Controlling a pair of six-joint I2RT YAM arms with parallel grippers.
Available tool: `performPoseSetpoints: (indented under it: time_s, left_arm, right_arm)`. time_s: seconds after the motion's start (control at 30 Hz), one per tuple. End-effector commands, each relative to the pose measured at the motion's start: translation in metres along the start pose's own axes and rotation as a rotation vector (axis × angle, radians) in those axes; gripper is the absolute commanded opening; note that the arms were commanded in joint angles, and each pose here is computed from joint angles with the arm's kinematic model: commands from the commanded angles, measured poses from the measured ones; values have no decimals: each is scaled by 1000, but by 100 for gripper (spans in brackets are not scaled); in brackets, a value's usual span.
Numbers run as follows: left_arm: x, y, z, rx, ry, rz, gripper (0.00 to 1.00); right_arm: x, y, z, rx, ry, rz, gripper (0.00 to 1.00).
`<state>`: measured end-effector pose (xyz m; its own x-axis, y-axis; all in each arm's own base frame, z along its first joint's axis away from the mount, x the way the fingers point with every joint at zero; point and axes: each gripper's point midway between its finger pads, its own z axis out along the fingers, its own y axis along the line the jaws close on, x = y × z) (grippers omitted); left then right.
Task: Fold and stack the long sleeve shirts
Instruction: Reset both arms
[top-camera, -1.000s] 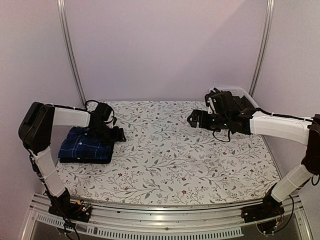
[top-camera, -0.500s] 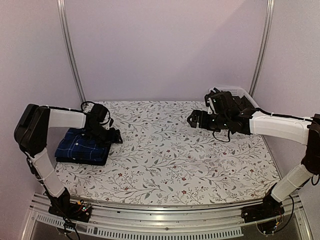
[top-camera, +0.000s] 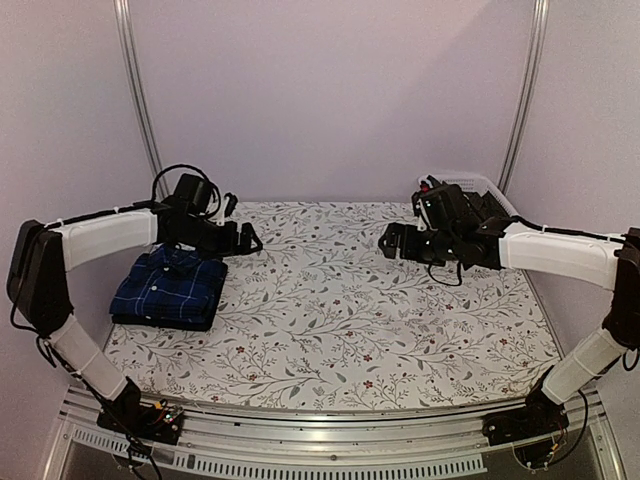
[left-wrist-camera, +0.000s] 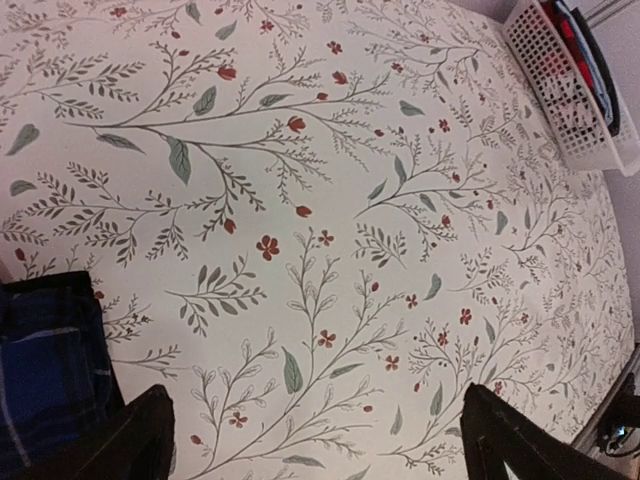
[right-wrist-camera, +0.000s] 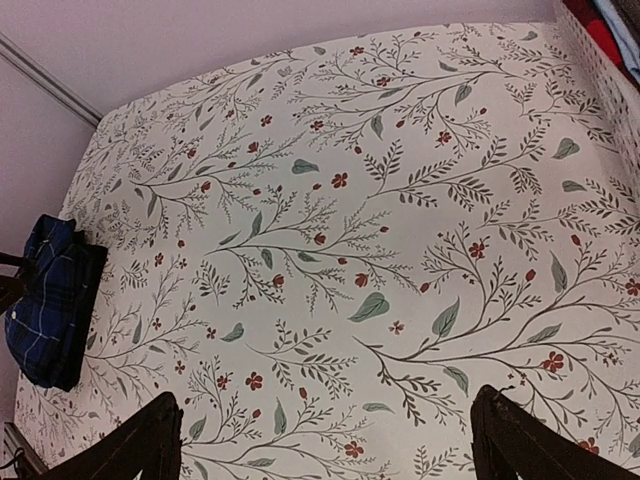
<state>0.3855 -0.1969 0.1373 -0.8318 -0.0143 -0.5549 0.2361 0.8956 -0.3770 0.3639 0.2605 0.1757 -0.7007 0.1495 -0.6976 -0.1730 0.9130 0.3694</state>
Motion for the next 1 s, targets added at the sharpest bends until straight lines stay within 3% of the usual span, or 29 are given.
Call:
performPoseSetpoints:
  time_s: [0.0, 0.47, 0.97]
  left_arm:
    - [-27, -38, -29, 82, -108, 59, 100]
    - [-69, -113, -106, 281, -405, 169, 100]
    - [-86, -115, -118, 285, -521, 175, 100]
  right_arm:
    - [-21, -2, -19, 22, -65, 9, 99]
    - [-77, 0, -93, 18, -291, 3, 99]
    - [-103, 0, -142, 7, -412, -40, 99]
